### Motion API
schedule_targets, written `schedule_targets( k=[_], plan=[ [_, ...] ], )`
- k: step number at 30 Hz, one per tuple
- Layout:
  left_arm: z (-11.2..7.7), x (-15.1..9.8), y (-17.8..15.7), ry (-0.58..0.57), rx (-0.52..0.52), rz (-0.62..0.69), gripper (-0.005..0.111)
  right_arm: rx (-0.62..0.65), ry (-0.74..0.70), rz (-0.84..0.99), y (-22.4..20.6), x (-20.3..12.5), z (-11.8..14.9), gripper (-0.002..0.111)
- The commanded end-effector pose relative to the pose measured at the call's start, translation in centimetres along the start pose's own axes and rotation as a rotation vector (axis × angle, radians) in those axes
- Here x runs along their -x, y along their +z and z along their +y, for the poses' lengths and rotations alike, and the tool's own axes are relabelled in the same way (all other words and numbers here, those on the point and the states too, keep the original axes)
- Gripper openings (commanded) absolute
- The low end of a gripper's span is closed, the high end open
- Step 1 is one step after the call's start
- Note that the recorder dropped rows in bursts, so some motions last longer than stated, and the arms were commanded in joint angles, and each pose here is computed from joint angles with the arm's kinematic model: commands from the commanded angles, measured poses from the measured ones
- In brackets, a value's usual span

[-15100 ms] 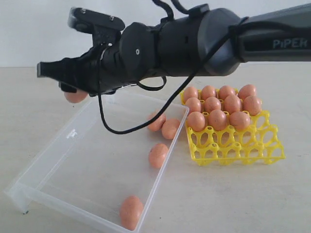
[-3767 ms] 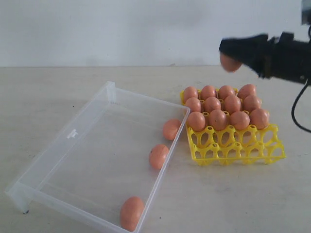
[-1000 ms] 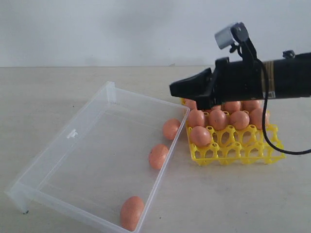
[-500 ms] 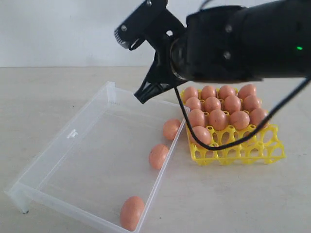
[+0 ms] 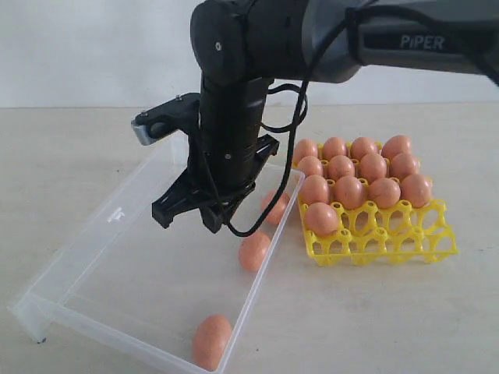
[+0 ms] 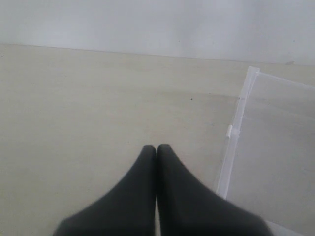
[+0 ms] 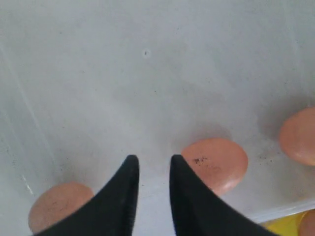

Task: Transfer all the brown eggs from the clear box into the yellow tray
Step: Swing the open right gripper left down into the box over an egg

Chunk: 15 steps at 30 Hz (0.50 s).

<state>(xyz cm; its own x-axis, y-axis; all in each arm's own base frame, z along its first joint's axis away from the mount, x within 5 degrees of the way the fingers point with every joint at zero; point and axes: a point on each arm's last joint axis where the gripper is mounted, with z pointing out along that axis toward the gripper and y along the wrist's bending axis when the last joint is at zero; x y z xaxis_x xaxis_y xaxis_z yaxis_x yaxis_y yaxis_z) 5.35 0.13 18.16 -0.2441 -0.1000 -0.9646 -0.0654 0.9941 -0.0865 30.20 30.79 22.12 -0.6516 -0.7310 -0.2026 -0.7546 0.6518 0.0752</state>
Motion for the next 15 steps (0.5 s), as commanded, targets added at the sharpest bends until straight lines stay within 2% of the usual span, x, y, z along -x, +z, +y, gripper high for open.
schedule_targets(
  k=[1, 2, 3, 5, 8, 15],
  plan=[
    [0.0, 0.1, 0.0, -0.008, -0.004, 0.004, -0.004, -0.01, 0.035, 0.028, 1.2, 0.1, -0.6, 0.053],
    [0.0, 0.1, 0.0, -0.008, -0.004, 0.004, -0.004, -0.019, 0.074, 0.038, 1.5, 0.1, -0.7, 0.06],
    [0.0, 0.1, 0.0, -0.008, -0.004, 0.004, -0.004, -0.032, 0.098, 0.045, 1.8, 0.0, -0.8, 0.063],
    [0.0, 0.1, 0.0, -0.008, -0.004, 0.004, -0.004, -0.092, 0.147, 0.058, 2.4, 0.0, -1.4, 0.063],
    [0.0, 0.1, 0.0, -0.008, -0.004, 0.004, -0.004, -0.194, 0.298, 0.085, 3.5, -0.3, -2.5, 0.063],
    [0.0, 0.1, 0.0, -0.008, -0.004, 0.0, -0.004, -0.196, 0.309, 0.131, 5.7, -0.4, -2.6, 0.063]
  ],
)
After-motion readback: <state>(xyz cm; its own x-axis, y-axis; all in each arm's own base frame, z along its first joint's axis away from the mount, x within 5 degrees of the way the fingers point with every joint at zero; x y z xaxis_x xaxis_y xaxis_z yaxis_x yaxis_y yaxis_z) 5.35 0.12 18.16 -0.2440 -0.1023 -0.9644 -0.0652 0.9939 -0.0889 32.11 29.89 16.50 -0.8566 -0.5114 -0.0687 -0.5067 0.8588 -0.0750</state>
